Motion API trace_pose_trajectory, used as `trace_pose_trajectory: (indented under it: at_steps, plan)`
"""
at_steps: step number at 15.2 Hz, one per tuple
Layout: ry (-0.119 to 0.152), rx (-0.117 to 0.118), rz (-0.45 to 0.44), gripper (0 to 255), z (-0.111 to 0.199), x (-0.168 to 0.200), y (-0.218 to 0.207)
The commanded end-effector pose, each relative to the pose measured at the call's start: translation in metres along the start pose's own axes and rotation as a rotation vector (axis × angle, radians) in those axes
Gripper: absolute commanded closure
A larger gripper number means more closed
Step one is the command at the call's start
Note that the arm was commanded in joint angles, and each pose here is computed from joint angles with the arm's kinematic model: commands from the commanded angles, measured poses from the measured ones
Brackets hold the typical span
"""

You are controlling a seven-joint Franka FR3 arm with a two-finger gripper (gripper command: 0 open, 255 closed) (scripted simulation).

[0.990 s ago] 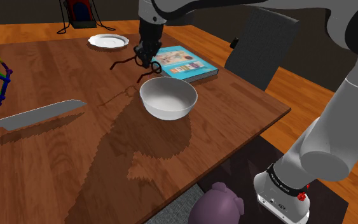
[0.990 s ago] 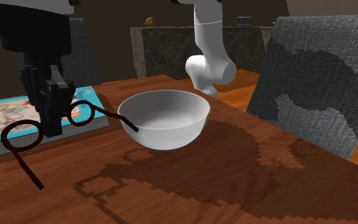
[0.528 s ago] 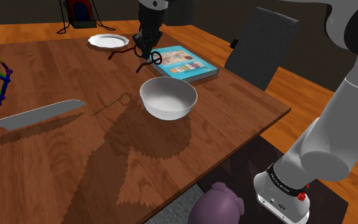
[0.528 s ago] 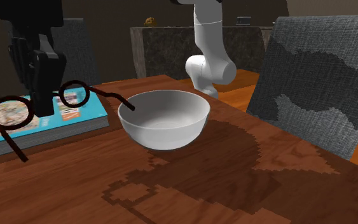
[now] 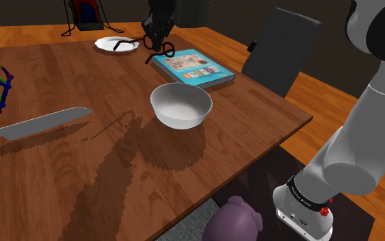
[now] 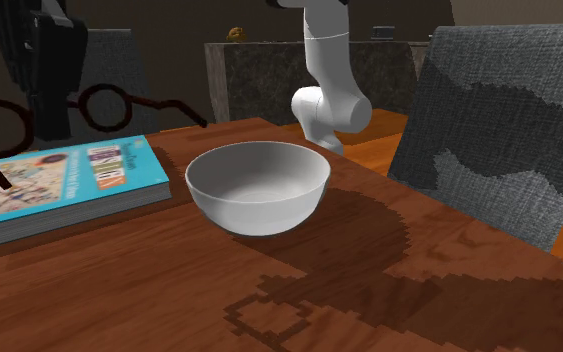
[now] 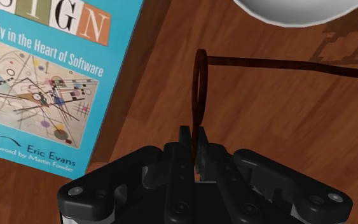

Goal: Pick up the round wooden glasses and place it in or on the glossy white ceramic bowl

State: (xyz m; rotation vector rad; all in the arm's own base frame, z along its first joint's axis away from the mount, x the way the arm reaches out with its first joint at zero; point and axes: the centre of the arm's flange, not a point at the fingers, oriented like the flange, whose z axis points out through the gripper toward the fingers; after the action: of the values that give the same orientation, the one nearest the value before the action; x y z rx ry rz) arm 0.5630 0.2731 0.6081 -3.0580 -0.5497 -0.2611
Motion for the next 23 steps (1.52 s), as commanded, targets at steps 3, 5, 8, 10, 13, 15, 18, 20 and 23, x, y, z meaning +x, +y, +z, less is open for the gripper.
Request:
trace_pose_trajectory:
  at_steps: [3, 5, 8, 10, 13, 15, 18, 20, 23]
  plan:
    - [-0.001, 0.0, 0.0, 255, -0.014, -0.024, -0.005]
    - [-0.001, 0.0, 0.0, 255, -0.018, -0.05, -0.01]
    - [-0.001, 0.0, 0.0, 255, -0.025, -0.088, -0.018]
    - [-0.001, 0.0, 0.0, 255, -0.029, -0.113, -0.024]
    - [-0.001, 0.0, 0.0, 255, -0.035, -0.152, -0.032]
    - [-0.001, 0.0, 0.0, 255, -0.031, -0.162, -0.034]
    - [-0.001, 0.0, 0.0, 255, -0.015, -0.165, -0.034]
    - [-0.001, 0.0, 0.0, 255, -0.005, -0.167, -0.034]
    - [-0.001, 0.0, 0.0, 255, 0.011, -0.169, -0.034]
